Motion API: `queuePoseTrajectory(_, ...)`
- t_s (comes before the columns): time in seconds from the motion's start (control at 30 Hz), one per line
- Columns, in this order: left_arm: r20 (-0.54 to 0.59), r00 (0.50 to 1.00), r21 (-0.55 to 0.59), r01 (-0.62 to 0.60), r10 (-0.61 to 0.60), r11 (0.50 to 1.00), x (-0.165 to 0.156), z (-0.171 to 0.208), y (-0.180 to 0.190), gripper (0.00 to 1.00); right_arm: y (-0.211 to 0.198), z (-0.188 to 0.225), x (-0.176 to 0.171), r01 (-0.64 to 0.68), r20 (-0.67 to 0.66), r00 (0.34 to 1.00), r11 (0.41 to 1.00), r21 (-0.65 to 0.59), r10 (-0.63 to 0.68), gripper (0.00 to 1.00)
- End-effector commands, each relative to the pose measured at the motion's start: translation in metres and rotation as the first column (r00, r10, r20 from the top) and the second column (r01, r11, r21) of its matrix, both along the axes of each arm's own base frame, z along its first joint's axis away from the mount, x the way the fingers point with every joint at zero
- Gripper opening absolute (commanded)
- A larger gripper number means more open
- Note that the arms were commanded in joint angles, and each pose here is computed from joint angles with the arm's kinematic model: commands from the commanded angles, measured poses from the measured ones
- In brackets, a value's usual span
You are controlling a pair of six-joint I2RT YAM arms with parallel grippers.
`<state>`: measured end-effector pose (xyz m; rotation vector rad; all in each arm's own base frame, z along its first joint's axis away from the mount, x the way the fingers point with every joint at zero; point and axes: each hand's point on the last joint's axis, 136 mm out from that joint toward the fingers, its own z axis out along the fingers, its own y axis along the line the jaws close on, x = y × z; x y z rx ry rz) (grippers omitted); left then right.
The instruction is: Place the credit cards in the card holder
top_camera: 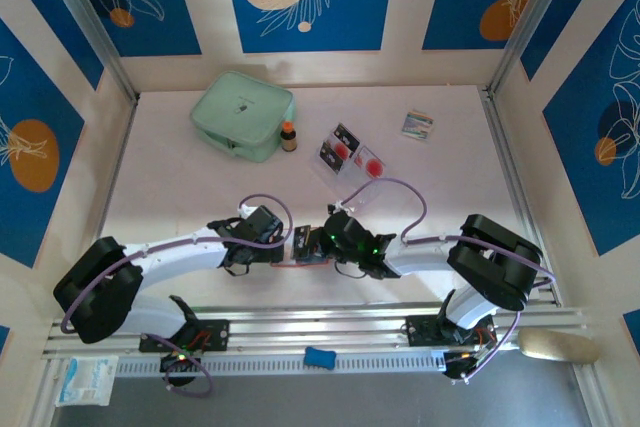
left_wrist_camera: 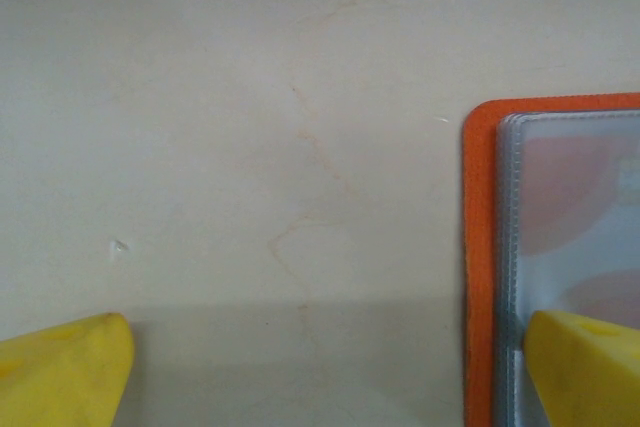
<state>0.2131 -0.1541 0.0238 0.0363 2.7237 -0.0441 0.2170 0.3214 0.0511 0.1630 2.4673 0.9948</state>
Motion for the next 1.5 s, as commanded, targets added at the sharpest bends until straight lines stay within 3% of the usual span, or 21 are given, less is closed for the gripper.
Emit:
queuePoseTrajectory(0.0, -0.017, 1.0, 0.041, -0.018, 0.019, 0.999, -0.004, -0.005, 0.012, 1.0, -0.008, -0.005, -0.005, 0.019, -0.011, 1.0, 0.999, -0.03, -0.02, 0.0)
queuePoseTrajectory(1.47, -0.017, 1.0, 0.044, -0.018, 0.019, 0.999, -0.006, -0.008, 0.014, 1.0, -0.007, -0.02, -0.014, 0.0, -0.106, 0.994, 0.998, -0.068, -0.007, 0.0)
